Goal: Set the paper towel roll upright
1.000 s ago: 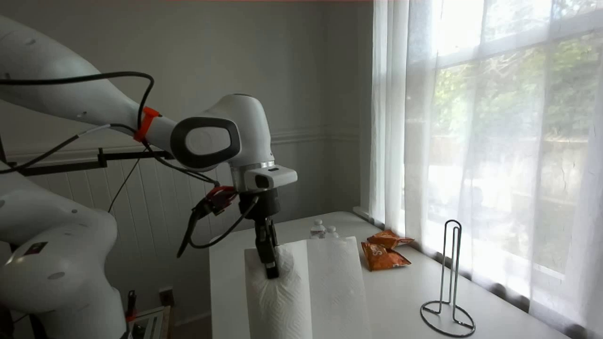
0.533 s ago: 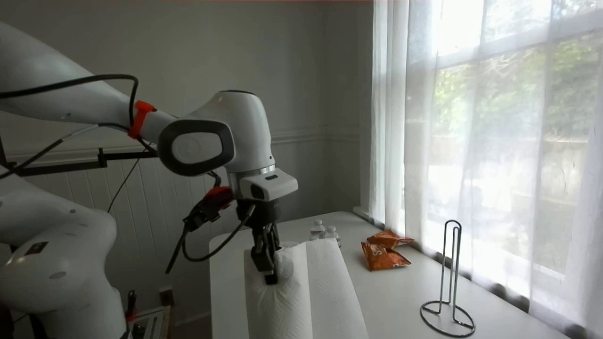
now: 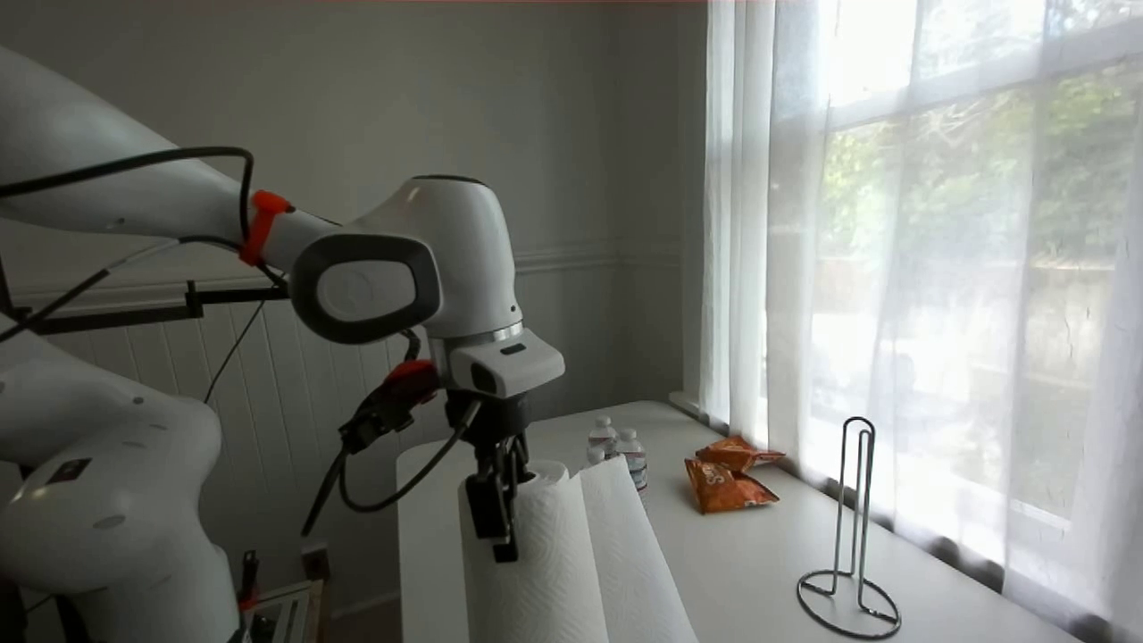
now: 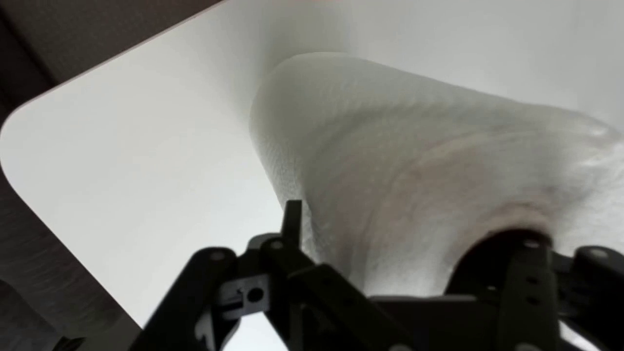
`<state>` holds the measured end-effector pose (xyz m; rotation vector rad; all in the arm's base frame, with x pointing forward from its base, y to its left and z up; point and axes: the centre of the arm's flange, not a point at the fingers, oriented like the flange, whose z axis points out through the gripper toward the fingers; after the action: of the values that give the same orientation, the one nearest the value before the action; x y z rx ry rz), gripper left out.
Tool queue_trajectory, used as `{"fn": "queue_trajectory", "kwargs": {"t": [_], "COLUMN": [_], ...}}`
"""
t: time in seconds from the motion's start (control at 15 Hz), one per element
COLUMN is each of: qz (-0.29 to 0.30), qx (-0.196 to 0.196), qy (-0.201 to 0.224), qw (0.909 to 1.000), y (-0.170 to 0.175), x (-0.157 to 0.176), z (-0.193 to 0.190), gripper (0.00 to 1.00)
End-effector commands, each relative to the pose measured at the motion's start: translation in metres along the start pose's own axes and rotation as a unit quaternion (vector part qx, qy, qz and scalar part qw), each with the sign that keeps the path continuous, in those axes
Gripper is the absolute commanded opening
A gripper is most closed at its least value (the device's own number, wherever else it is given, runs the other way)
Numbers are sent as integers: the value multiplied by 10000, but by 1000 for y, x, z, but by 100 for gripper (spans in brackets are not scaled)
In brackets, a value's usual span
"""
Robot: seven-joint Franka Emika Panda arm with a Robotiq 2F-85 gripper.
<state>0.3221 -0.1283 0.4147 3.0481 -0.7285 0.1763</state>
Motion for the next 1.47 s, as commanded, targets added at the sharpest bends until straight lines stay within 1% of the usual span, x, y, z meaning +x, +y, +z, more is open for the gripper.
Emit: {"fn": "queue_trajectory", "kwargs": {"t": [0.0, 0.4, 0.8, 1.13, 1.2, 1.4], "qz": [115, 358, 711, 764, 781, 817], "qx": [72, 117, 441, 433, 464, 389], "qy": [77, 89, 291, 511, 572, 764], "qw": [9999, 9992, 9961, 9948, 9942, 9930], "y": [11, 29, 48, 53, 52, 48], "x": [-16, -16, -14, -13, -14, -14], "z": [-1, -5, -15, -39, -45, -63], "gripper": [100, 100, 100, 100, 100, 100]}}
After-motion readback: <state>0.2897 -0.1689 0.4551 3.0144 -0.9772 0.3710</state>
